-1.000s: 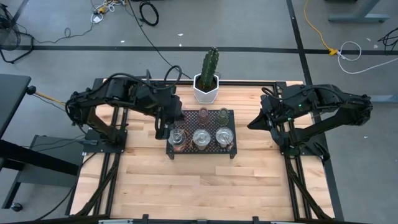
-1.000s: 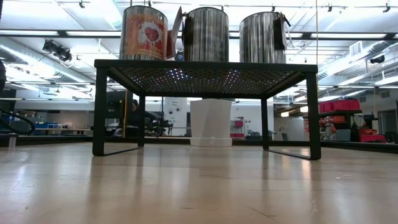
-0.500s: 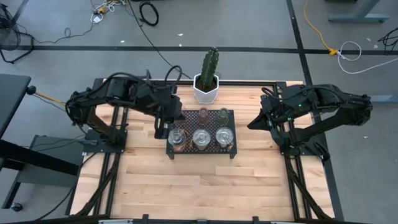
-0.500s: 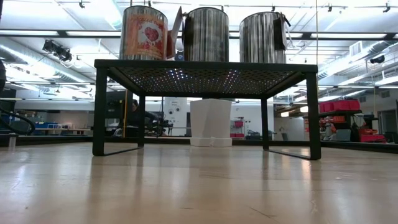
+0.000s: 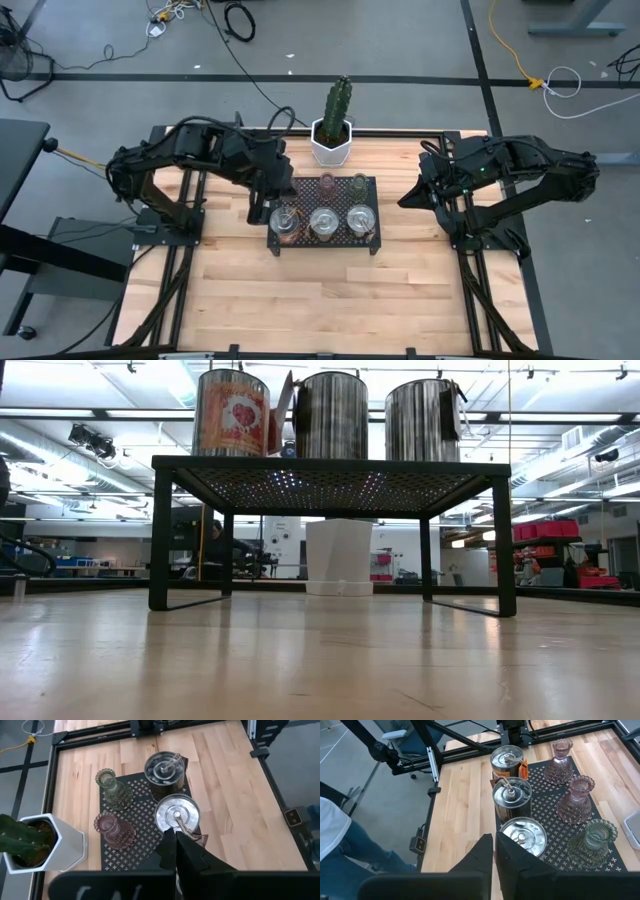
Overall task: Pick & Place candle stick holders
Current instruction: Return to Home Position
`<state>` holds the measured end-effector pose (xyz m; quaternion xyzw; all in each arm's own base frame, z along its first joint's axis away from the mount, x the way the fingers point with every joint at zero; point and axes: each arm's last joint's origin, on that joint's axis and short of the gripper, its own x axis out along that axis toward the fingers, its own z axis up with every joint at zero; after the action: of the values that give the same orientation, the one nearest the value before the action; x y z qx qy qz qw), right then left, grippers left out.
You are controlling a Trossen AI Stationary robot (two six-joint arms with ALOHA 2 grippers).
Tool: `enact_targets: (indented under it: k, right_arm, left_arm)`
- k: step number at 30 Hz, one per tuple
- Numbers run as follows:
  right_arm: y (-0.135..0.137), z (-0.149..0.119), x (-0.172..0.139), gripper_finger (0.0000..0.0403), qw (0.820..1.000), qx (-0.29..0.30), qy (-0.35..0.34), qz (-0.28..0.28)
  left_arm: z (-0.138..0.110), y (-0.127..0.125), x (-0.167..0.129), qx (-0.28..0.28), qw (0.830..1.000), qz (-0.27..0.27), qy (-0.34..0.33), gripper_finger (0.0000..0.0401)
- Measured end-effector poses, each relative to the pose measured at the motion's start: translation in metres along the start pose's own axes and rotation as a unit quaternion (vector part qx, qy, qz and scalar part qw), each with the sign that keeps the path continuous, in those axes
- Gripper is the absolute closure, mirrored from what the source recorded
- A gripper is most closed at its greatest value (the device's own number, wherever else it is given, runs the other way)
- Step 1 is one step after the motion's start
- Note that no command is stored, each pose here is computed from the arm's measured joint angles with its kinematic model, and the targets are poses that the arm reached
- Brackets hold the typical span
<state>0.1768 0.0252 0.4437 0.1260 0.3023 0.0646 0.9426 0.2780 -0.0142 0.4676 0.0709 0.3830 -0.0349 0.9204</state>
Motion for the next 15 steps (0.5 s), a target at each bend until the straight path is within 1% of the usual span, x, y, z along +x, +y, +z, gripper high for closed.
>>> enact_targets:
  k: [3,7,12,15]
  right_arm:
    - [0.000,0.000,0.000,0.0380,1.000,0.000,0.000,0.000]
    - [0.000,0.000,0.000,0.0380,1.000,0.000,0.000,0.000]
    - [0.000,0.000,0.000,0.0380,1.000,0.000,0.000,0.000]
    - [0.000,0.000,0.000,0.0380,1.000,0.000,0.000,0.000]
  left_arm:
    - [-0.004,-0.001,0.009,0.011,1.000,-0.011,0.007,0.0399]
    - [-0.012,-0.004,0.015,0.012,0.999,-0.031,0.007,0.0399]
    - [-0.029,-0.006,0.026,0.012,0.999,-0.032,0.015,0.0399]
    - [-0.042,-0.007,0.026,0.011,0.999,-0.030,-0.003,0.0399]
